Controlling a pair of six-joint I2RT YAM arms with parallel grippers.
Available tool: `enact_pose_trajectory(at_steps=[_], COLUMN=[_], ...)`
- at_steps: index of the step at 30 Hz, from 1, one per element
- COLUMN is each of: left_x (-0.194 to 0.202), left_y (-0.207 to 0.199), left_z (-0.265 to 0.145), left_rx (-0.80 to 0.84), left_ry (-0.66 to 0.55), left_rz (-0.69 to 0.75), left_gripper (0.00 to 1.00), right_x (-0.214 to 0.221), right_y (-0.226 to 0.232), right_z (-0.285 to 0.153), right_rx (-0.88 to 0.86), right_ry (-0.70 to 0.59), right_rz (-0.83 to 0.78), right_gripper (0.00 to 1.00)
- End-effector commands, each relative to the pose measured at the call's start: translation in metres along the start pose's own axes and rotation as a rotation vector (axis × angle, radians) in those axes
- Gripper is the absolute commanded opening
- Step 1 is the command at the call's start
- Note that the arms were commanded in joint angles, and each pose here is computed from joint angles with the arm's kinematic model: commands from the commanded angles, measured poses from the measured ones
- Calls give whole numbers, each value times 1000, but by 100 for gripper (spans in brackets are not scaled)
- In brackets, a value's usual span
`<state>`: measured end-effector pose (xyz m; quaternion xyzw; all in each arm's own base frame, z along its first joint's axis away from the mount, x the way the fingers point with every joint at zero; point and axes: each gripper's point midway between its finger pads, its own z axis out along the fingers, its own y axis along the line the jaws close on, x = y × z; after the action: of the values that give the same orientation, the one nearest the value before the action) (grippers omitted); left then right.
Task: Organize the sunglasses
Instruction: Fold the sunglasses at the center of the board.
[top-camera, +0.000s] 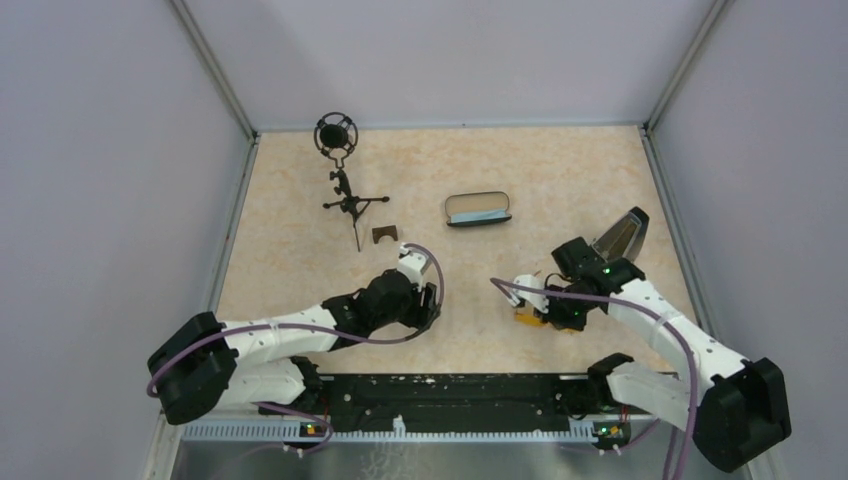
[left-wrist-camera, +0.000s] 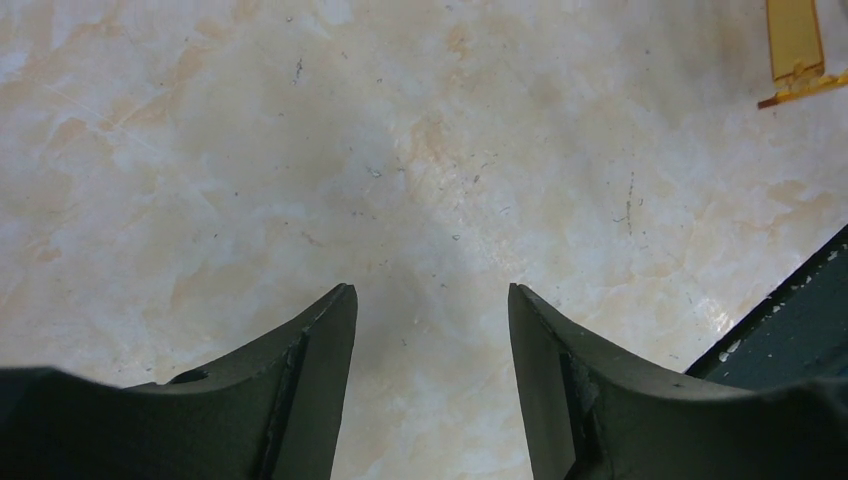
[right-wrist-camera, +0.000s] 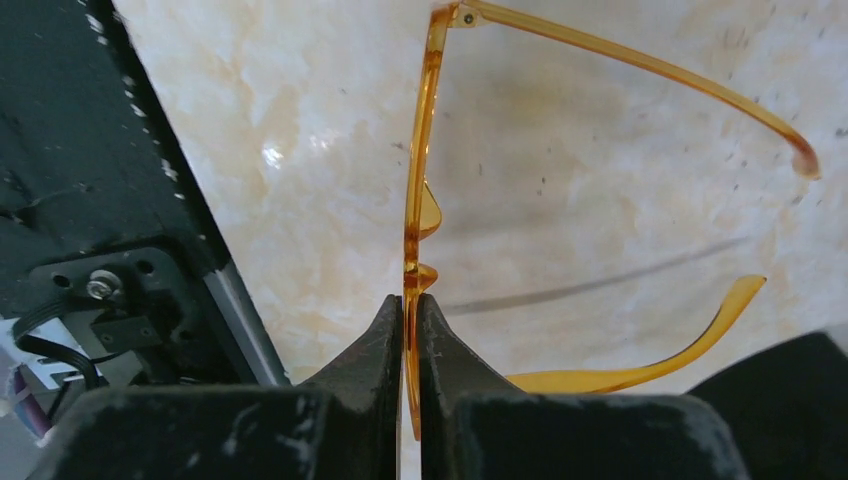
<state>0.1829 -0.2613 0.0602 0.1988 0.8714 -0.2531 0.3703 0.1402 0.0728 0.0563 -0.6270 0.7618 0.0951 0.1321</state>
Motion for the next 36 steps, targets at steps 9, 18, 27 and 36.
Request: enact_pose_trajectory(at_steps=[9, 18, 27, 36], left_x=[-22, -20, -27, -104], left_y=[-51, -140, -174, -99], left_z=[12, 9, -5, 25], left_rx=[196, 613, 728, 261], left_ry=[15, 64, 70, -66], left_rz=[-32, 7, 77, 165], left_gripper=[45, 44, 46, 50], right_x=[-89, -124, -140, -132], right_y=[35, 56, 72, 101], right_z=[1, 5, -12, -43], right_rx=[-80, -112, -141, -236], right_ry=[-68, -107, -227, -282], right_rz=[-268, -454, -536, -635], right_gripper=[0, 0, 0, 1])
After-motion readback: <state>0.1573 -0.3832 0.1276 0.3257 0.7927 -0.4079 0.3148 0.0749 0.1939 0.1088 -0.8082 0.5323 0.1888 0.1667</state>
